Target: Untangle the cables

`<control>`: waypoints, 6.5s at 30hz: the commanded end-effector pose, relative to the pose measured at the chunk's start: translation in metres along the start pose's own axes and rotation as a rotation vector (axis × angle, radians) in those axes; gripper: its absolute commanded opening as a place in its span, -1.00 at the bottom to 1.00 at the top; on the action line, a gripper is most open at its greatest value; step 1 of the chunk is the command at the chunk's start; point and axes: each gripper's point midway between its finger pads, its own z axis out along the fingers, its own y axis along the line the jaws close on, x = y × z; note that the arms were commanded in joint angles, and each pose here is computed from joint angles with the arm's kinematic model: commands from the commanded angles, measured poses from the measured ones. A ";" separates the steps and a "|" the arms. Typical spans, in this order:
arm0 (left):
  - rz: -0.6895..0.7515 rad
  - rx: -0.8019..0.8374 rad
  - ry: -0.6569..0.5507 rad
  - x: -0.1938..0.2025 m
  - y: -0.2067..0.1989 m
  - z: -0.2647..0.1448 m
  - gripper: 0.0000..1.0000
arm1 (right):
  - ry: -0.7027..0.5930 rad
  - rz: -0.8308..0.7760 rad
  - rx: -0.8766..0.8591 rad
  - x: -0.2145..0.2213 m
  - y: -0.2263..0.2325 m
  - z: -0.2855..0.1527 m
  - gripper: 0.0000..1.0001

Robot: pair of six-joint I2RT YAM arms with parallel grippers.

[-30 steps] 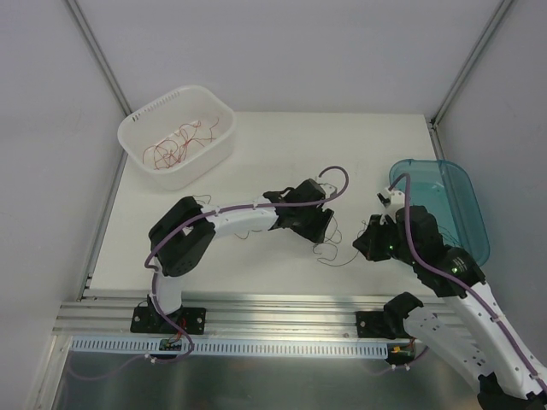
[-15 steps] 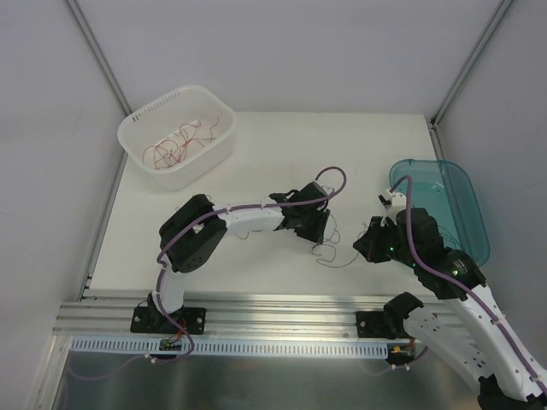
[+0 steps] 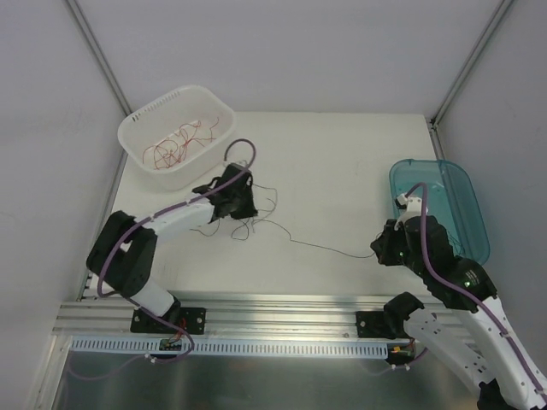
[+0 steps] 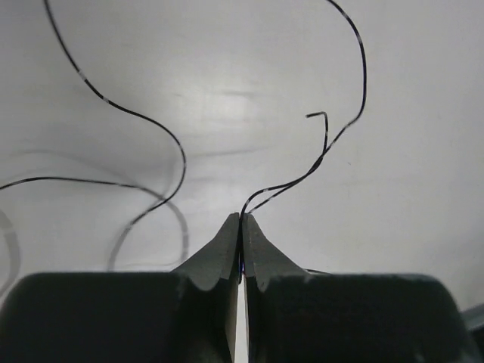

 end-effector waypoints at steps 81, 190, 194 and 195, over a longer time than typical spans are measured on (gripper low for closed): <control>-0.264 -0.402 -0.097 0.019 0.173 -0.127 0.93 | 0.139 0.043 -0.252 -0.043 0.106 0.117 0.65; -0.179 -0.064 -0.215 0.008 0.049 -0.085 0.61 | 0.059 -0.191 -0.114 -0.050 0.126 0.102 -0.92; -0.173 -0.055 -0.312 -0.015 0.064 -0.125 0.64 | 0.201 -0.215 -0.074 -0.011 0.127 0.143 -0.81; -0.161 -0.056 -0.329 -0.018 0.066 -0.133 0.64 | 0.236 -0.229 -0.067 -0.002 0.127 0.149 -0.76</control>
